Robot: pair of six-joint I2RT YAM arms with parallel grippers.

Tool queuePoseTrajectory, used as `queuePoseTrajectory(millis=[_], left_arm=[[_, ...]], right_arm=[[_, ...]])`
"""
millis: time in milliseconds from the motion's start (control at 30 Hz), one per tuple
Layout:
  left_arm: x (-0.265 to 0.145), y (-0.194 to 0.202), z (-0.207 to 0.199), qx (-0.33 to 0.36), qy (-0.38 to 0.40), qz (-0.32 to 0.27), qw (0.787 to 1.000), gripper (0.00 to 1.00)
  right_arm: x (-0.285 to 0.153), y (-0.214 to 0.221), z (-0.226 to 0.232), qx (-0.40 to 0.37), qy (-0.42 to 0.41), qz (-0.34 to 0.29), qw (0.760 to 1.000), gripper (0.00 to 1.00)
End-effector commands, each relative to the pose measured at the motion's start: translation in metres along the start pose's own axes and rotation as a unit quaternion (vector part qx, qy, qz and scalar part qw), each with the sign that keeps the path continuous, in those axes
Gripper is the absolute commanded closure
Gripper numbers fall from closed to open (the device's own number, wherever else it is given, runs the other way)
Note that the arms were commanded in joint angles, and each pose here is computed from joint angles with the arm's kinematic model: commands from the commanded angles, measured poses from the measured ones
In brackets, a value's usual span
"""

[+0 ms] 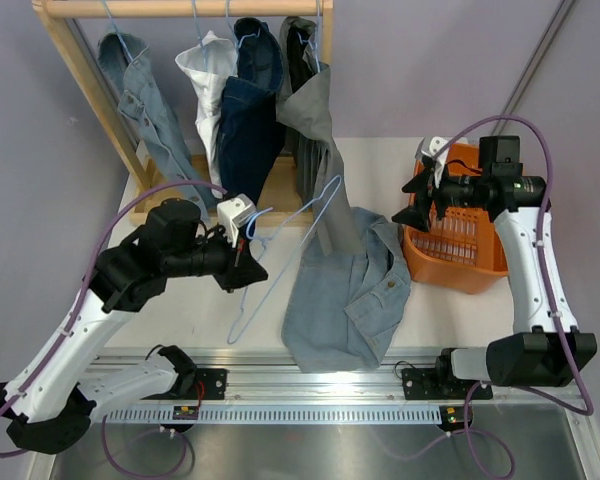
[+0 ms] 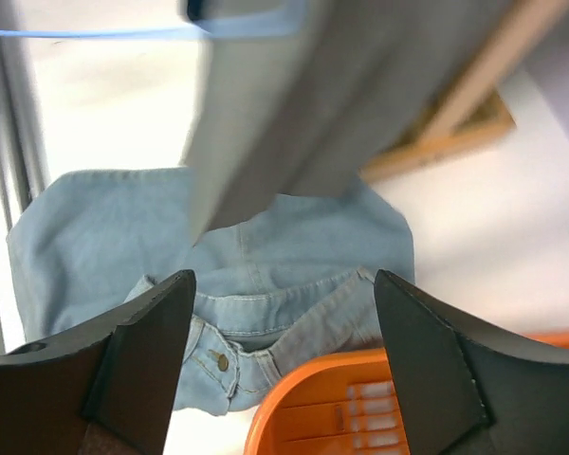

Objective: Remove the skirt from the hanger
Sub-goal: Place the hanger at the clothesline.

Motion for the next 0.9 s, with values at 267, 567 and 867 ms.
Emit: queuePoseTrajectory(millis=[267,567,867], left_arm=[[-0.017,0.041,-0.005,-0.034,0.049,0.16,0.985,1.0],[-0.028,0.051,0.022,-0.102,-0.165,0.16,0.968,1.0],[0.015,-0.016,0.044,-0.082,-0.278,0.062,0.955,1.0]], right_arm=[[0.001,-0.048,0.083,-0.199,-0.192,-0.09,0.957,0.15],[0.026,-0.048,0.087,-0.127,-0.189,-0.09,0.97,0.18],[0.038,-0.033,0.073,-0.041,-0.123,-0.035,0.991,0.18]])
Point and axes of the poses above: each gripper's point midway between its finger pads, its own x axis out along the fingers, its own z axis along the line the jaws close on, y = z × x, the point moved 9 cm from there along -x, back along the fingers, and after that the axes turned 14 degrees about -x, right-handed, at the moved point
